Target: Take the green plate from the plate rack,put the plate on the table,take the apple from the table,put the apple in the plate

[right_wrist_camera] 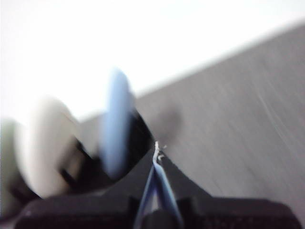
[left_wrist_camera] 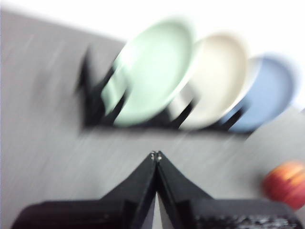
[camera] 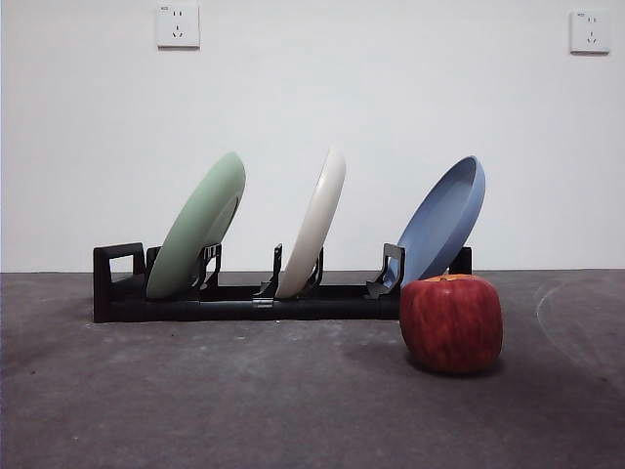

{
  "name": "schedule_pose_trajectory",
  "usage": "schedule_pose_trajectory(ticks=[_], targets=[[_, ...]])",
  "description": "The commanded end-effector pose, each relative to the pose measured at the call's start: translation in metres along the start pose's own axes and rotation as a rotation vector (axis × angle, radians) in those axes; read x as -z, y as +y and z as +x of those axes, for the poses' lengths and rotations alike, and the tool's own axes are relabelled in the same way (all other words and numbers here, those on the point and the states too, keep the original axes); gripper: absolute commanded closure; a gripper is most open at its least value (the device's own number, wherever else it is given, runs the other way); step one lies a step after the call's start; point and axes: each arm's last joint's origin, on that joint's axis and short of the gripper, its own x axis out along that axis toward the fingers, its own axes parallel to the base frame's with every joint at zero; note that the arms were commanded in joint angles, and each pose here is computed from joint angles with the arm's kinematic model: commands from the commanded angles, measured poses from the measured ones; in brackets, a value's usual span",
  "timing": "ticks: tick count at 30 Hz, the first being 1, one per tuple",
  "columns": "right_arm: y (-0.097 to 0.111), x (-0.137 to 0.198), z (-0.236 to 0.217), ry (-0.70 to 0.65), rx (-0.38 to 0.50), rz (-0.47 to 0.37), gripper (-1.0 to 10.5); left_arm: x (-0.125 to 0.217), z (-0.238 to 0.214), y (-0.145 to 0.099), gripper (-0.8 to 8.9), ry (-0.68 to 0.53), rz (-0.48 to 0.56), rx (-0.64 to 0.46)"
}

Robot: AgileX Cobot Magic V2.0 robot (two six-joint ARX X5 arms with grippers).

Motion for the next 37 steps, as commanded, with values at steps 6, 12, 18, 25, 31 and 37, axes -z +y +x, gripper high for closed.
schedule_pose_trajectory(ticks=[6, 12, 18, 25, 31, 37], targets=[[0.035, -0.077, -0.014, -0.129, -0.127, 0.002, 9.5, -0.072, -0.01, -0.03, 8.18, -0.044, -0.007, 0.095], [0.062, -0.131, -0.005, -0.083, -0.298, -0.053, 9.5, -0.122, -0.008, -0.05, 8.17, -0.019, 0.008, 0.22], [0.082, -0.175, 0.026, 0.124, -0.443, -0.049, 9.5, -0.166, 0.003, -0.066, 8.17, 0.081, 0.016, 0.342], [0.094, -0.204, 0.074, 0.474, -0.425, -0.077, 9.5, -0.206, 0.022, -0.077, 8.18, 0.227, 0.071, 0.375], [0.105, -0.209, 0.114, 0.74, -0.266, -0.168, 9.5, -0.223, 0.044, -0.08, 8.19, 0.365, 0.145, 0.252], [0.122, -0.207, 0.141, 0.862, -0.182, -0.263, 9.0, -0.225, 0.067, -0.09, 8.12, 0.488, 0.216, 0.163]])
